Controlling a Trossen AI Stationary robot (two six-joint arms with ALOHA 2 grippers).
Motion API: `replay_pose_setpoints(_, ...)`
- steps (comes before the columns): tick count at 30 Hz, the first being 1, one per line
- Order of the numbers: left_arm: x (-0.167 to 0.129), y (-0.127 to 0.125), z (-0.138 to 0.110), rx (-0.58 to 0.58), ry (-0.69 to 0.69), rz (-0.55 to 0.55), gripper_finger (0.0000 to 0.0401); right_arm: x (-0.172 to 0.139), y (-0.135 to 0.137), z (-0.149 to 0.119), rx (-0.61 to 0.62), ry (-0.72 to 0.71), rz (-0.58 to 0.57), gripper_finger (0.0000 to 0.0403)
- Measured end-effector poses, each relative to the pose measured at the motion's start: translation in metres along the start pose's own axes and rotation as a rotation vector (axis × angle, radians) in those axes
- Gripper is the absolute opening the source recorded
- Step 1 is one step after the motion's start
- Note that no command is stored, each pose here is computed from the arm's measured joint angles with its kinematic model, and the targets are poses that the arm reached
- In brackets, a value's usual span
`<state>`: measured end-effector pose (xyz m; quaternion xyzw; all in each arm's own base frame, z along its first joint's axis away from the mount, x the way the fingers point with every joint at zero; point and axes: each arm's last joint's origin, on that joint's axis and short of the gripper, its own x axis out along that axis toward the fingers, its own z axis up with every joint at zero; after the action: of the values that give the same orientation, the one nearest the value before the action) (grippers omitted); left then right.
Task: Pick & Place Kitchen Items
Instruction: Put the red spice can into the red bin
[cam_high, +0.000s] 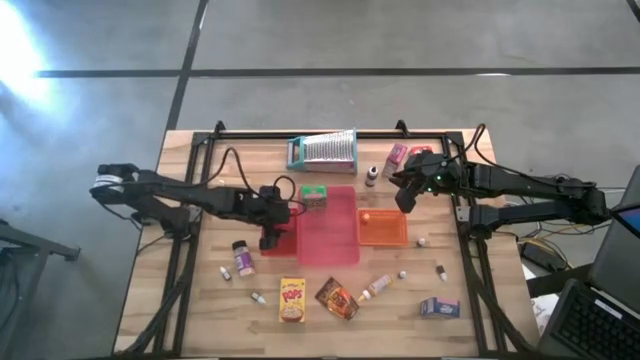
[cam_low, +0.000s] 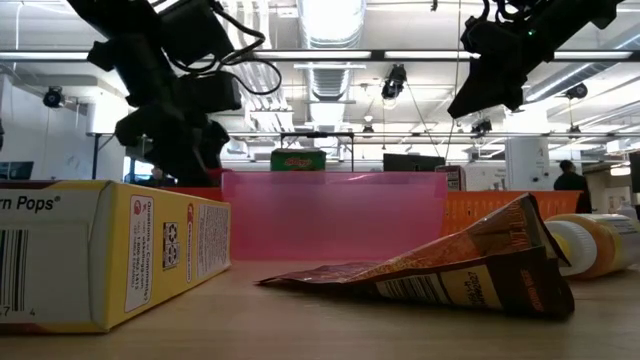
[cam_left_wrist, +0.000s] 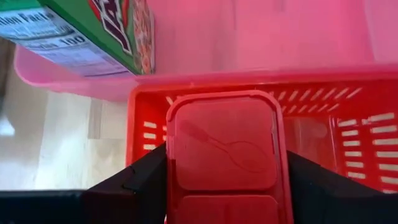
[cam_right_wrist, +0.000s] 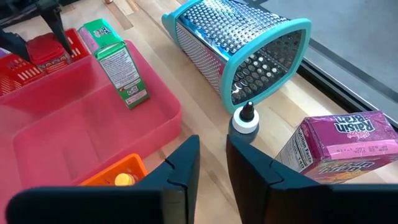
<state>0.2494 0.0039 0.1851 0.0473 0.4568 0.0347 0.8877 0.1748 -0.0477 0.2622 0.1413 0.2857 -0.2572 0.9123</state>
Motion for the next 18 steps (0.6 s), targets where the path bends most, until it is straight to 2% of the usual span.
replay_pose_setpoints(5, -0.001, 0.001, 0.003, 0.012, -0.006, 0.017, 0.0245, 0.000, 0.000, 0.001, 0.001, -0.007, 0.001, 0.0056)
replay_pose_setpoints(13, -0.007, 0.003, 0.015, 0.036, -0.040, 0.053, 0.0279, 0.000, 0.000, 0.001, 0.001, -0.006, 0.002, 0.0038)
replay_pose_setpoints(18, -0.015, 0.004, 0.023, 0.060, -0.020, 0.057, 0.0282, 0.000, 0.000, 0.001, 0.002, -0.006, 0.001, 0.0034)
